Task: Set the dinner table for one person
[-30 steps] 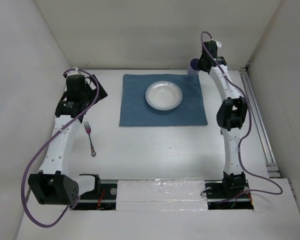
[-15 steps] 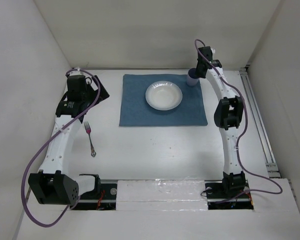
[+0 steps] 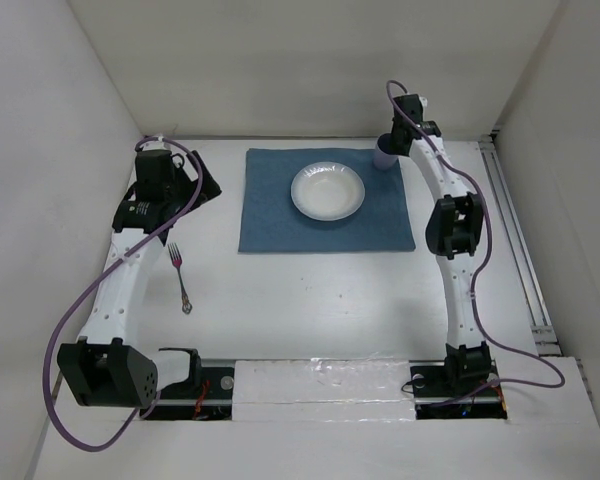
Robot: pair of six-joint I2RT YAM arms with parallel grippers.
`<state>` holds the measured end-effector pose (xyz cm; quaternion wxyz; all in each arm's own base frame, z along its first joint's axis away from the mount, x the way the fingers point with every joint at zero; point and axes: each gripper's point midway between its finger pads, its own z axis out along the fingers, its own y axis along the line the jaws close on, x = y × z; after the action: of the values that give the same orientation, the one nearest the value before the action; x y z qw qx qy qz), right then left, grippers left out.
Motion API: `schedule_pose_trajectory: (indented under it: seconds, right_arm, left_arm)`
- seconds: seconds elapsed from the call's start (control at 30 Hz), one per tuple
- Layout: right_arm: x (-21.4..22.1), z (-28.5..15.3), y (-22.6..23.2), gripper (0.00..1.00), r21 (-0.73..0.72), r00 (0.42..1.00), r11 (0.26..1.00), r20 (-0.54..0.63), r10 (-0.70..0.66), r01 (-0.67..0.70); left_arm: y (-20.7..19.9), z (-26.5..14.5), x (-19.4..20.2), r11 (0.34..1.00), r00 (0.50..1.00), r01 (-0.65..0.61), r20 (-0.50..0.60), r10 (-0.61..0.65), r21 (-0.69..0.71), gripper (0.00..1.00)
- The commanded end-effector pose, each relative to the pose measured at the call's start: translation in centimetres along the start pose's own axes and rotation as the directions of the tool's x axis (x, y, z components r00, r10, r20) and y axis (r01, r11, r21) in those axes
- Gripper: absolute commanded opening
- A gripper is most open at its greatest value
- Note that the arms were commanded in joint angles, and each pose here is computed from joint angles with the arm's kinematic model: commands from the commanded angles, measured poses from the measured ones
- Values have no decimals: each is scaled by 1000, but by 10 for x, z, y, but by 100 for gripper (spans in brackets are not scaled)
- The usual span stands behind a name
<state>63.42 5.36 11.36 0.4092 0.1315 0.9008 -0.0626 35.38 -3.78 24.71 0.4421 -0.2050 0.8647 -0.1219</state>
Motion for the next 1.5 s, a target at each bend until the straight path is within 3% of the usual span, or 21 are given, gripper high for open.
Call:
schedule_pose_trajectory:
  seconds: [0.0, 0.13, 0.2, 0.27, 0.47, 0.5, 0.73, 0.77, 0.8, 0.9, 1.0, 1.03, 1.1, 1.17, 1.3, 1.47]
  right_arm:
    - [-7, 5, 5, 38, -22, 1000, 1000, 30, -3, 4]
    - [-31, -9, 12, 64, -64, 996, 998, 86, 30, -24]
    - [-52, -22, 11, 69, -87, 991, 995, 122, 63, -53]
    - [-65, -36, 10, 81, -99, 985, 992, 147, 90, -75]
    - [-136, -102, -11, 93, -153, 932, 975, 302, 202, -162]
    - [-142, -111, -12, 100, -159, 926, 973, 316, 208, -165]
    - [-146, -180, -46, 100, -64, 896, 976, 387, 215, -207]
    - [-156, -212, -46, 100, -87, 867, 971, 440, 236, -220]
    - [-134, -202, -53, 100, -44, 889, 976, 405, 212, -213]
    - [-102, -221, -65, 100, -45, 884, 955, 367, 288, -293]
    - [-86, -247, -78, 100, -145, 863, 925, 332, 381, -352]
    - [-52, -231, -84, 100, -121, 883, 925, 274, 381, -361]
    - [-37, -231, -92, 100, -156, 874, 916, 276, 399, -369]
    - [14, -207, -134, 100, -94, 872, 894, 197, 449, -439]
    - [69, -185, -163, 100, 15, 872, 874, 74, 484, -486]
    - [121, -165, -162, 100, 69, 867, 868, -55, 496, -492]
  left_arm:
    - [-4, 1, -2, 999, 1000, -14, 15, 13, 29, 100]
    - [-3, 4, -1, 1000, 1000, -14, 7, 14, 25, 100]
    - [-3, 4, -1, 1000, 1000, -14, 7, 14, 25, 100]
    - [1, 7, -1, 1000, 1000, -9, 2, 8, 14, 100]
    - [10, 10, -1, 999, 1000, 1, 9, 0, -37, 100]
    - [9, 10, -1, 999, 1000, 10, 9, -9, -37, 100]
    - [34, 9, -8, 978, 995, 91, 61, -81, -188, 100]
    - [35, 6, -12, 969, 990, 130, 83, -115, -208, 100]
    - [43, 2, -15, 956, 987, 149, 104, -126, -253, 100]
    - [54, -2, -19, 931, 981, 177, 136, -139, -320, 100]
    - [61, -6, -22, 913, 976, 200, 158, -152, -356, 100]
    - [61, -11, -24, 911, 974, 203, 169, -151, -359, 100]
    - [60, -14, -26, 911, 971, 215, 179, -160, -352, 100]
    - [50, -19, -28, 929, 969, 221, 178, -174, -297, 100]
    - [50, -25, -19, 934, 970, 221, 161, -182, -281, 100]
    - [62, -19, -3, 910, 974, 223, 117, -194, -349, 100]
